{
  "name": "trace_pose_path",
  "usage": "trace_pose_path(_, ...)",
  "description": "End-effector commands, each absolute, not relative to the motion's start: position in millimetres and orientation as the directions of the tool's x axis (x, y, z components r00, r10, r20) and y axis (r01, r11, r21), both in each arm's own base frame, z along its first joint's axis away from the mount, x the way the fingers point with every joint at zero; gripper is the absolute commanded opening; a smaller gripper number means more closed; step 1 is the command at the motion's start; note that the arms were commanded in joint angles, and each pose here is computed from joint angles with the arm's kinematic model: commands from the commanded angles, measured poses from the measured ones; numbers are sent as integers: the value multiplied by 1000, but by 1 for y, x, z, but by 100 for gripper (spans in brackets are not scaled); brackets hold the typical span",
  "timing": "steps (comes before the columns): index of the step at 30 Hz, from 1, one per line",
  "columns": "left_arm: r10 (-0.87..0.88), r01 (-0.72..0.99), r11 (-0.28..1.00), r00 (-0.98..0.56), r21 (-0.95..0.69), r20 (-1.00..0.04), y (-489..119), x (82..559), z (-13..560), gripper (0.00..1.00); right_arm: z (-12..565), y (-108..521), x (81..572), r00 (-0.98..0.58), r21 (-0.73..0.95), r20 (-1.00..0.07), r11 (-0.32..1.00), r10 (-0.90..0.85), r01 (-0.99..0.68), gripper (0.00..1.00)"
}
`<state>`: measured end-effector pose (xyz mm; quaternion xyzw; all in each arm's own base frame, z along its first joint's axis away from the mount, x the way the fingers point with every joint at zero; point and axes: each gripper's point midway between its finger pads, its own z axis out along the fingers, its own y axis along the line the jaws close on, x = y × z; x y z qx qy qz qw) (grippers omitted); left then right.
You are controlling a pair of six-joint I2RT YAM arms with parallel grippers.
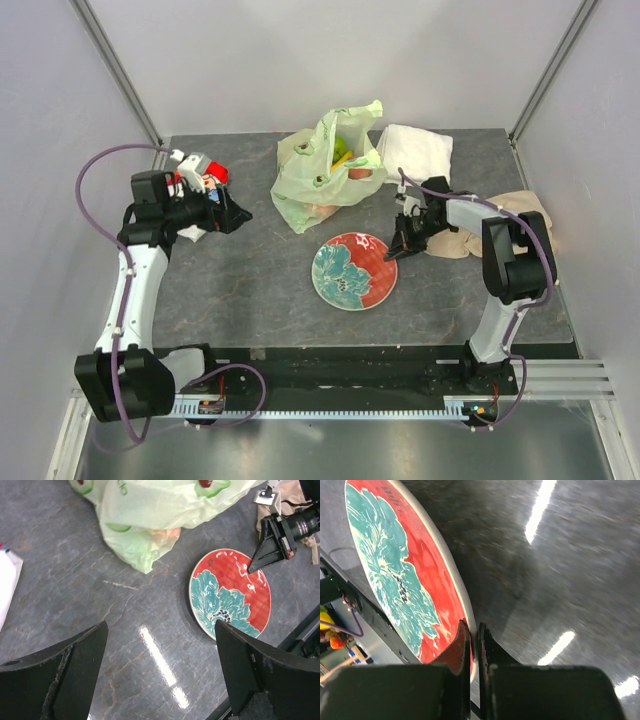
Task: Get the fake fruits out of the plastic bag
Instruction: Move the plate to the center of the board, then adjust the plastic bag at the center of the board.
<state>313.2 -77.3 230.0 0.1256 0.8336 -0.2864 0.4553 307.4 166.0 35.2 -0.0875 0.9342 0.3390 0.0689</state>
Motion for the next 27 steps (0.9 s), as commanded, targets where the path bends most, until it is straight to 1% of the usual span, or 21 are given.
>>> trace_pose_path(1, 35, 614, 739, -447, -278, -894, -112, 330, 275, 95, 25, 127, 317, -966, 458, -237, 865, -104, -205, 4)
trace_pose_path(2, 46, 625, 730, -447, -276, -893, -118, 335, 276, 95, 26, 126, 317, -965, 457, -240, 865, -105, -208, 4)
trace_pose_path(3, 76, 659, 708, -429, -255, -900, -132, 336, 281, 95, 29, 126, 320, -963, 454, -251, 865, -103, -211, 8)
trace_pose_path(4, 107, 702, 680, -383, -214, -918, -151, 337, 298, 95, 33, 126, 320, -961, 451, -258, 866, -103, -214, 17)
trace_pose_path(5, 125, 719, 668, -359, -189, -925, -159, 340, 305, 96, 37, 125, 322, -959, 448, -266, 868, -100, -215, 31)
trace_pose_path(6, 168, 753, 638, -343, -164, -924, -178, 345, 302, 96, 43, 124, 328, -953, 443, -286, 869, -97, -222, 50)
trace_pose_path(7, 185, 749, 655, -286, -99, -940, -182, 356, 320, 96, 53, 124, 330, -947, 439, -306, 868, -100, -234, 57)
trace_pose_path(8, 222, 761, 647, -246, -46, -943, -189, 364, 323, 98, 60, 124, 331, -942, 444, -321, 863, -100, -243, 64)
trace_pose_path(9, 253, 781, 624, -234, -26, -939, -206, 371, 317, 98, 70, 124, 336, -932, 437, -347, 862, -104, -259, 77)
trace_pose_path(11, 286, 790, 610, -147, 61, -947, -220, 389, 334, 99, 93, 124, 339, -915, 447, -393, 850, -92, -278, 97)
trace_pose_path(13, 312, 800, 592, -108, 104, -944, -243, 408, 337, 99, 119, 127, 340, -893, 458, -442, 835, -83, -304, 98)
trace_pose_path(15, 351, 823, 544, -47, 163, -935, -266, 414, 335, 99, 140, 128, 344, -870, 454, -489, 831, -69, -321, 98)
trace_pose_path(16, 372, 826, 530, -23, 192, -928, -277, 425, 332, 99, 156, 129, 345, -849, 452, -525, 825, -60, -338, 98)
trace_pose_path(17, 407, 833, 494, 31, 249, -913, -286, 428, 330, 99, 165, 131, 346, -837, 458, -545, 816, -56, -353, 98)
trace_pose_path(19, 435, 844, 439, 100, 307, -895, -309, 426, 331, 99, 192, 135, 350, -797, 452, -602, 800, -52, -394, 98)
trace_pose_path(20, 461, 852, 408, 119, 329, -879, -318, 430, 318, 99, 202, 135, 354, -777, 439, -627, 800, -53, -409, 98)
trace_pose_path(21, 466, 860, 382, 138, 340, -874, -329, 426, 315, 99, 219, 135, 361, -742, 415, -668, 799, -57, -435, 98)
trace_pose_path(25, 498, 852, 353, 179, 387, -849, -351, 438, 301, 99, 263, 126, 396, -601, 301, -797, 830, -52, -471, 98)
trace_pose_path(27, 512, 851, 341, 187, 398, -838, -359, 444, 289, 94, 278, 127, 412, -547, 281, -837, 833, -31, -477, 98)
